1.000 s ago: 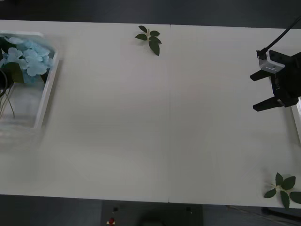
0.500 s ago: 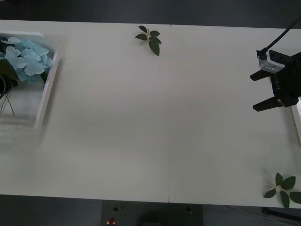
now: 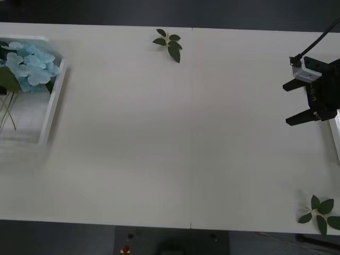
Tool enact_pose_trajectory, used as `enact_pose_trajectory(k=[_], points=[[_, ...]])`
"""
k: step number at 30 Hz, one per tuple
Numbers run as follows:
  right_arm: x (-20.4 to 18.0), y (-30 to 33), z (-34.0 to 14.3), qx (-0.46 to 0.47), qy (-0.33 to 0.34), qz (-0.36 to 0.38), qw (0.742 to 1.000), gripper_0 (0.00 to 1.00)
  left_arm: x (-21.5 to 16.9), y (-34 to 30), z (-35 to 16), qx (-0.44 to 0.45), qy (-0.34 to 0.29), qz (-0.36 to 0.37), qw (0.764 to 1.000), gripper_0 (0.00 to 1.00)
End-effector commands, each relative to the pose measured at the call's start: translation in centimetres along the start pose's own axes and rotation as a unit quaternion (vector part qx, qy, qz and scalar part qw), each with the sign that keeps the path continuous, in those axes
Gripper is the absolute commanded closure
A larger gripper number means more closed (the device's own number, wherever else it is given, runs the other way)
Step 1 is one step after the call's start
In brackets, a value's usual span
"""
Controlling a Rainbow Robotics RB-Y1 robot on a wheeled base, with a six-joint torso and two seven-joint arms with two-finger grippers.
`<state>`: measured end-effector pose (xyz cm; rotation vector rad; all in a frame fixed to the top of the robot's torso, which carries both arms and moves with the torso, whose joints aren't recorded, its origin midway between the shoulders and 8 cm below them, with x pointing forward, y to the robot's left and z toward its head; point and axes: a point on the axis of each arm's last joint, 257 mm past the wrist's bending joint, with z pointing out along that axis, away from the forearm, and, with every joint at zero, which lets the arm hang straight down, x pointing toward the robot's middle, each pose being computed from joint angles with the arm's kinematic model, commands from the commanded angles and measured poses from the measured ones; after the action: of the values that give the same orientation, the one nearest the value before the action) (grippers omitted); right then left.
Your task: Put the red flowers into the right box and the blue flowers into the left box
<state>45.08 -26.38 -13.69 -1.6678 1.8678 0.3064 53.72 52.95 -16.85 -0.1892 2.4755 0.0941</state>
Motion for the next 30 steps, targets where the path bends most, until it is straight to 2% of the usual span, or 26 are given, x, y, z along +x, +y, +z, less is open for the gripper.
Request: enact_pose_trajectory(k=[1, 11, 15, 17, 20, 22, 27, 30], points=[[-0.5, -0.6, -1.1, 0.013, 0.002, -0.018, 1.000, 0.04, -4.2, 2.1, -6.5, -0.003, -0.017, 0.034, 0.999, 0.00], [-0.5, -0.6, -1.1, 0.013, 0.002, -0.018, 1.000, 0.04, -9.6, 0.5, -15.8, 0.059, -0.101, 0.098, 0.988, 0.00], [-0.5, -0.6, -1.1, 0.013, 0.002, -0.018, 1.000, 0.04, -10.6, -5.0, -17.7, 0.145, -0.134, 0.119, 0.973, 0.00], [-0.5, -0.6, -1.1, 0.013, 0.002, -0.018, 1.000, 0.04, -11.1, -9.2, -19.0, 0.230, -0.155, 0.113, 0.954, 0.00], [-0.5, -0.6, -1.1, 0.013, 0.002, -0.018, 1.000, 0.04, -10.9, -15.0, -20.8, 0.358, -0.167, 0.095, 0.914, 0.00], [-0.5, -0.6, -1.1, 0.013, 0.002, -0.018, 1.000, 0.04, -10.7, -17.8, -22.0, 0.413, -0.172, 0.095, 0.889, 0.00], [-0.5, -0.6, -1.1, 0.013, 0.002, -0.018, 1.000, 0.04, -9.1, -23.7, -23.9, 0.515, -0.177, 0.120, 0.830, 0.00], [-0.5, -0.6, -1.1, 0.013, 0.002, -0.018, 1.000, 0.04, -7.8, -26.5, -24.3, 0.555, -0.167, 0.128, 0.805, 0.00]])
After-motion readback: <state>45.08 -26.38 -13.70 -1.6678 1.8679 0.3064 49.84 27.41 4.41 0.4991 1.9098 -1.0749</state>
